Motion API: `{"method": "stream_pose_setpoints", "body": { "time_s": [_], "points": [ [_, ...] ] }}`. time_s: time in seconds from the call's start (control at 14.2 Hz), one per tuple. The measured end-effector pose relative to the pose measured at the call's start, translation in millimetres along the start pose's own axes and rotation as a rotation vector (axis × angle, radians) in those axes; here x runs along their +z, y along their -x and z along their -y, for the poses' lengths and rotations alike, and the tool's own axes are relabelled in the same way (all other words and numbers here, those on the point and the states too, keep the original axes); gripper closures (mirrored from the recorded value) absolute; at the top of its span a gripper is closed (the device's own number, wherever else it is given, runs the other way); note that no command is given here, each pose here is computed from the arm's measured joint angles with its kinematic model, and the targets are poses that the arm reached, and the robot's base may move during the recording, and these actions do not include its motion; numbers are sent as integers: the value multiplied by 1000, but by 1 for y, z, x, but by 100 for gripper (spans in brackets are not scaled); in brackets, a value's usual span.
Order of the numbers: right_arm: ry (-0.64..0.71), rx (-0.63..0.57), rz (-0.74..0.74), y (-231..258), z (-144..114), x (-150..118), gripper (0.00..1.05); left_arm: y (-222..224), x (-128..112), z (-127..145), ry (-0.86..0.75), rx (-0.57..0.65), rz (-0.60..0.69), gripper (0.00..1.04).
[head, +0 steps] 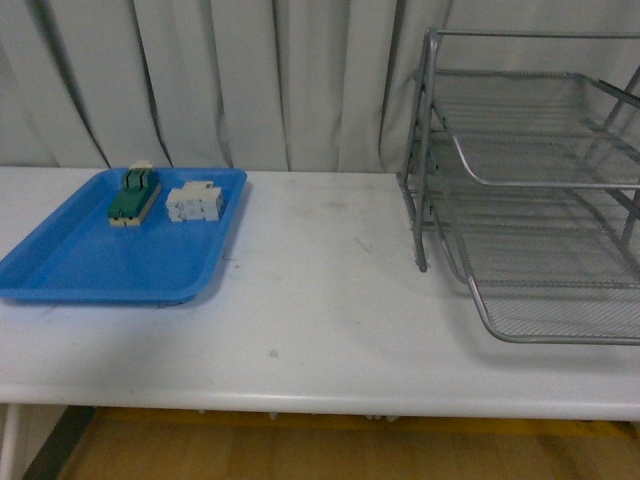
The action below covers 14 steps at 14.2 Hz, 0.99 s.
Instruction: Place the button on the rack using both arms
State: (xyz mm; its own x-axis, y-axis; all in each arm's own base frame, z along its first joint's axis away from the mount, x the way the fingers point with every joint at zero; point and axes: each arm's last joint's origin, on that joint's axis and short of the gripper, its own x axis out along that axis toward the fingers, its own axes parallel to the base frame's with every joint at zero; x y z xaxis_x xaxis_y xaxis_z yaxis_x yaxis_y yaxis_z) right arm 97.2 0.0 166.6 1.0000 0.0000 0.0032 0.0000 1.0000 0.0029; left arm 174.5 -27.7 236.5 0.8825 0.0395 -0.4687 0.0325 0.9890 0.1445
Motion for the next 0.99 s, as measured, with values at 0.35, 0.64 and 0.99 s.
{"method": "stream_pose_setpoints", "body": {
  "time_s": [0.35,0.64,0.99],
  "points": [
    [0,0,1,0,0,0,6,1,0,0,1,1,5,68],
    [0,0,3,0,0,0,6,1,0,0,0,-1,5,68],
    [0,-4,0,0,0,0,6,-19,11,24,-35,-236,20,68]
  ]
}}
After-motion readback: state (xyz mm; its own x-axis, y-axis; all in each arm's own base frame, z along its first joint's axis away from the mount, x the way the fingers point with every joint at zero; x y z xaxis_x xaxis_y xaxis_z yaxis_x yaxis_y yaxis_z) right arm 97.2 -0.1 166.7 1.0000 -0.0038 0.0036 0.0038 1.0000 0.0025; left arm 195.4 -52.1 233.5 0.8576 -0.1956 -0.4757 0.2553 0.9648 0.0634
